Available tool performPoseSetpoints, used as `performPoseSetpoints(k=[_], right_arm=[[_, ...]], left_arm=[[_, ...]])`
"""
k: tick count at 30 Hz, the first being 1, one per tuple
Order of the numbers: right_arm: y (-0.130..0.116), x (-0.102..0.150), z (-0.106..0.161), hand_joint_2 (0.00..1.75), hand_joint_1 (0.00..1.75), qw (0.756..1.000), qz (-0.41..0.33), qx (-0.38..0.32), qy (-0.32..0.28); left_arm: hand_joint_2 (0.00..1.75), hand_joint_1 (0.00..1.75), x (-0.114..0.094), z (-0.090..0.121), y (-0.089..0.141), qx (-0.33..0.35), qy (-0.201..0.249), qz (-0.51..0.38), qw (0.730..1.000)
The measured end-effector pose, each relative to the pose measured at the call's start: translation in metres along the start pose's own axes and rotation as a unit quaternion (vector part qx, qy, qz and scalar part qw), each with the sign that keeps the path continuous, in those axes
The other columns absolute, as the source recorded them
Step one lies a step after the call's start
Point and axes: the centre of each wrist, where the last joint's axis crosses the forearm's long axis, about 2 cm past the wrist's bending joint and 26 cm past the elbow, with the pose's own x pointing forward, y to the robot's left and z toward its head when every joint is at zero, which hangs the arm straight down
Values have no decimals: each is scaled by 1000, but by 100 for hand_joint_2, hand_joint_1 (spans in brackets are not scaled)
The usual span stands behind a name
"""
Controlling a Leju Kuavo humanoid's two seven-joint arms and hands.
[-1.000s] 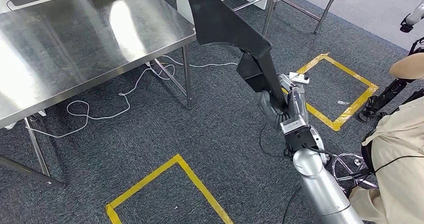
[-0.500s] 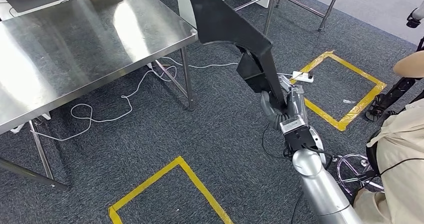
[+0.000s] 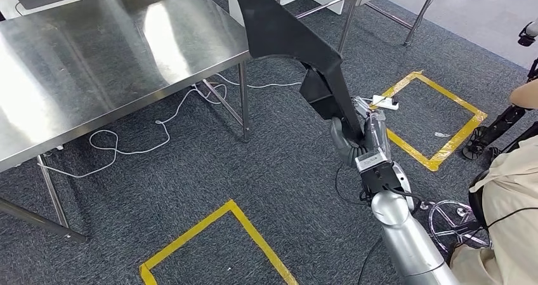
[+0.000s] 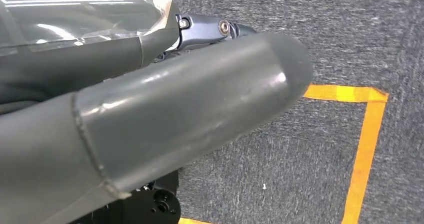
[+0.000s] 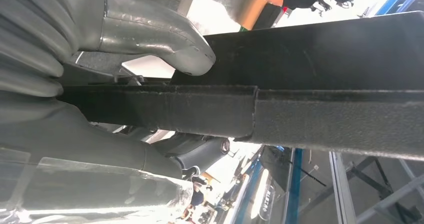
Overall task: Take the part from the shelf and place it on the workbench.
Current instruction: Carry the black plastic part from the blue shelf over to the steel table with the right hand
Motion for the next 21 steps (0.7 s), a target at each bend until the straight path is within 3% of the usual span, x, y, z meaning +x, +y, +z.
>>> performPoseSetpoints(k=[21], right_arm=[[1,1,-3,175,175,1000,0,1,-4]], left_arm=[[0,0,0,0,0,2,0,-1,1000]])
